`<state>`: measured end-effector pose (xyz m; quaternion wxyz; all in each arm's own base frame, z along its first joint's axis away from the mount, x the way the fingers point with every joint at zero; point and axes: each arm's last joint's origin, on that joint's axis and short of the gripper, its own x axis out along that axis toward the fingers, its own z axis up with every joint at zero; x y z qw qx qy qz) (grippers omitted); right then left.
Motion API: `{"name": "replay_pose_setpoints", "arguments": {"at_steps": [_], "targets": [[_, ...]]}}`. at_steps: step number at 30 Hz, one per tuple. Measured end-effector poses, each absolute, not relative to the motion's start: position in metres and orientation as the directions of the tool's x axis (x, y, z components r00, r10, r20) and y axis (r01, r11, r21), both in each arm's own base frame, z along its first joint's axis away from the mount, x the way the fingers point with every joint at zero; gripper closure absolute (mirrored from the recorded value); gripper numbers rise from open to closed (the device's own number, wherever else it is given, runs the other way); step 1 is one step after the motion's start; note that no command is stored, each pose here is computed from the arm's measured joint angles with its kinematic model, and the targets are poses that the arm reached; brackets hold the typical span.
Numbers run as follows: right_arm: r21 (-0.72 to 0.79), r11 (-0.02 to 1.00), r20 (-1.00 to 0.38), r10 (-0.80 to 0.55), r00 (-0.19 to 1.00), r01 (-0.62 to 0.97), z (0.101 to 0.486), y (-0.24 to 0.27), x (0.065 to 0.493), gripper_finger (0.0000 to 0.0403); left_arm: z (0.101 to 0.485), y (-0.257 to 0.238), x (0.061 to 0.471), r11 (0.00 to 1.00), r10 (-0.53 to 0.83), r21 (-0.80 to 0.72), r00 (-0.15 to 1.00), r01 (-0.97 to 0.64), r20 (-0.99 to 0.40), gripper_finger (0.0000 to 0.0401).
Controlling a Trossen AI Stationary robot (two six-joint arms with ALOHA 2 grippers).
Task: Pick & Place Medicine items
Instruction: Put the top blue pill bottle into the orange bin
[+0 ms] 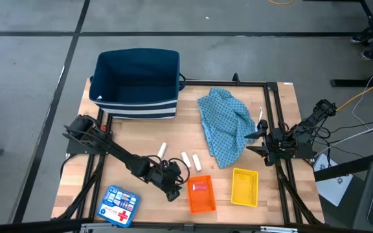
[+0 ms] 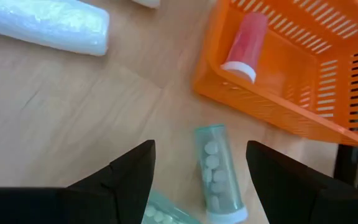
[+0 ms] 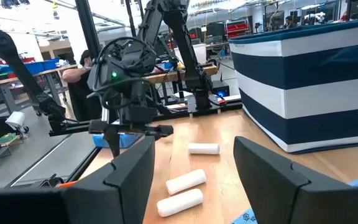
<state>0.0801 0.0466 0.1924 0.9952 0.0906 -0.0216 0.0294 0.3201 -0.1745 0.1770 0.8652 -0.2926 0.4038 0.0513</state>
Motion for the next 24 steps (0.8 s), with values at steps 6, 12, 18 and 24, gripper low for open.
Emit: {"name": "replay_pose_setpoints", "arguments": {"at_steps": [6, 12, 18, 24], "targets": [[0.179, 0.982, 0.048, 0.054, 0.997, -0.062, 0.192, 0.047, 0.08, 0.0183, 0.177, -0.175, 0.32, 0.821, -0.146, -0.468, 0.67, -0.329, -0.728, 0.0152], [0.179, 0.982, 0.048, 0.054, 0.997, -0.062, 0.192, 0.047, 0.08, 0.0183, 0.174, -0.177, 0.32, 0.826, -0.146, -0.46, 0.666, -0.325, -0.732, 0.0152], [0.179, 0.982, 0.048, 0.054, 0.997, -0.062, 0.192, 0.047, 0.08, 0.0183, 0.175, -0.183, 0.317, 0.825, -0.168, -0.475, 0.669, -0.307, -0.724, 0.0152], [0.178, 0.982, 0.048, 0.055, 0.997, -0.062, 0.192, 0.047, 0.08, 0.0183, 0.18, -0.186, 0.313, 0.851, -0.073, -0.379, 0.634, -0.363, -0.77, 0.0152]]}}
